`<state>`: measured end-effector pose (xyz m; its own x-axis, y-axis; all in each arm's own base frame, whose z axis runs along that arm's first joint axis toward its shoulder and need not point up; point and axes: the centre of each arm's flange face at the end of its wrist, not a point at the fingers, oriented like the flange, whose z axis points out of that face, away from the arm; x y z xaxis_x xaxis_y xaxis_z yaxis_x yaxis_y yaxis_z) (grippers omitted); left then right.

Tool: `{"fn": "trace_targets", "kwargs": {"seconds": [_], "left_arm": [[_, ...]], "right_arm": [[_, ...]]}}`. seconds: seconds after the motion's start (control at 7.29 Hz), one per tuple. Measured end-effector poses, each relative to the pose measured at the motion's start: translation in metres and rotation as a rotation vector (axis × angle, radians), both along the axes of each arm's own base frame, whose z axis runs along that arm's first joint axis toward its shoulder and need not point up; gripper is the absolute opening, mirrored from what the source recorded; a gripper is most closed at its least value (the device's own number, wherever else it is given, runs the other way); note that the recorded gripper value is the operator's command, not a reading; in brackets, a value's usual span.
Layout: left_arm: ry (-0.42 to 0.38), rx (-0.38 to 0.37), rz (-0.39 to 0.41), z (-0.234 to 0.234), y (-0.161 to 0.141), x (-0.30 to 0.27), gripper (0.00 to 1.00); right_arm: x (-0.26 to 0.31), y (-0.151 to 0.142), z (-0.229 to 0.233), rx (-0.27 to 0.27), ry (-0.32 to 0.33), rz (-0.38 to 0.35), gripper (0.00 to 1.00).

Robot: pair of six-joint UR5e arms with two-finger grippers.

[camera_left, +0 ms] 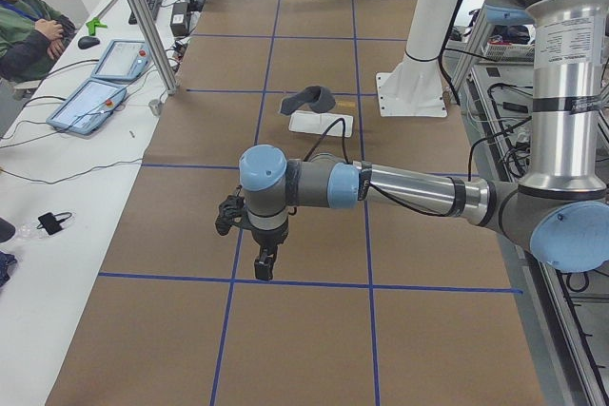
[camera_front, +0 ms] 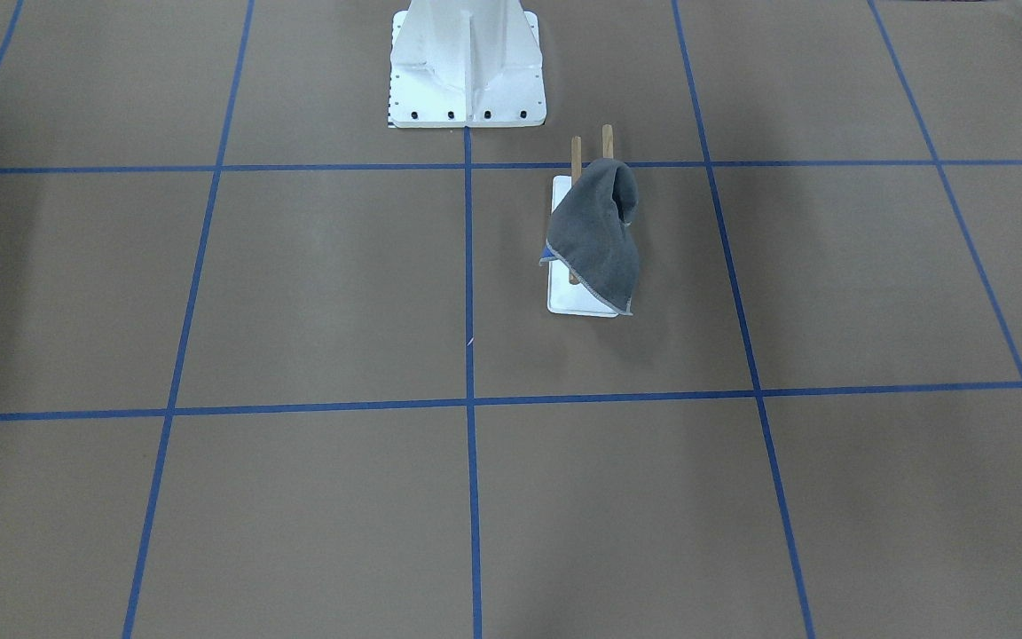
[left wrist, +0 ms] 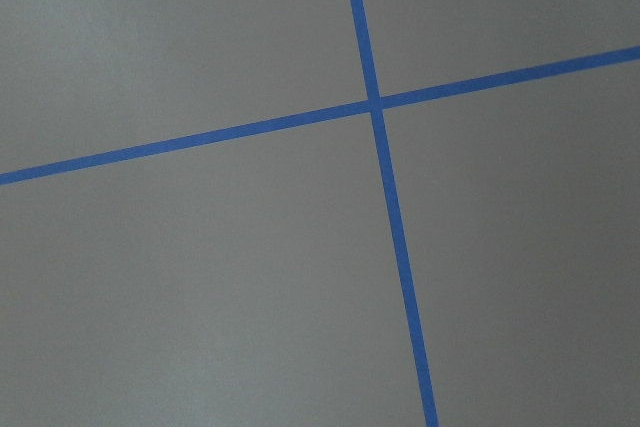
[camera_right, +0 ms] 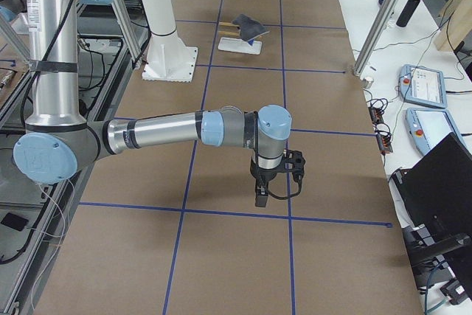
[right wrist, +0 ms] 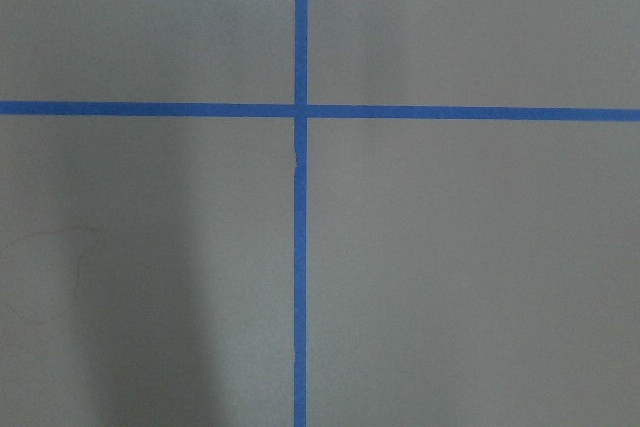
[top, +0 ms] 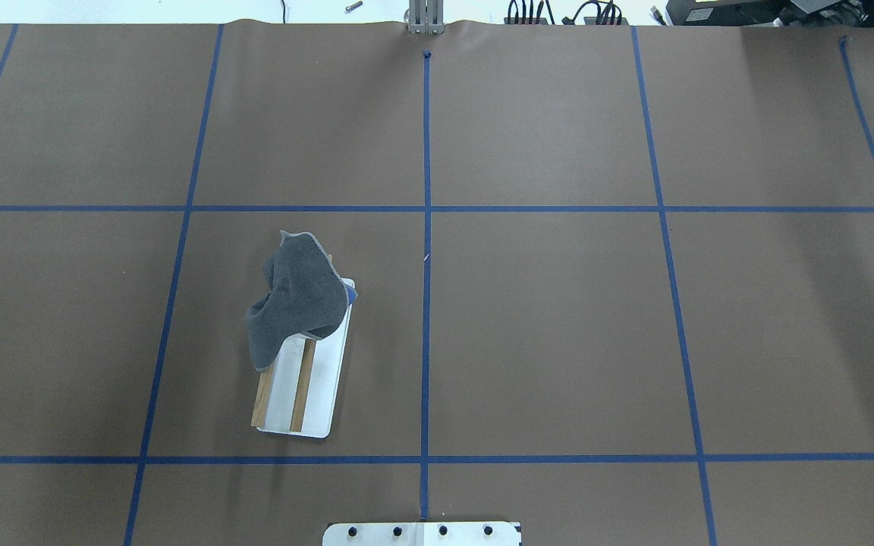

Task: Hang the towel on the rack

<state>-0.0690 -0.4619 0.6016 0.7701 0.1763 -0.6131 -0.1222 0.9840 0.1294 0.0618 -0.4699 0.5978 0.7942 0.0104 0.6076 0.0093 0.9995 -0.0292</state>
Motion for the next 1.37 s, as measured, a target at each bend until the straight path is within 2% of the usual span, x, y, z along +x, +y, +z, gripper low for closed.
{"fn": "trace_targets", "kwargs": {"seconds": [1.37], "left_arm": [[-0.002, -0.014, 0.000, 0.0061, 0.0004, -0.0002, 0.98]], "right_arm": [[0.0001, -0.0001, 0.0002, -0.001, 0.001, 0.001, 1.00]]}}
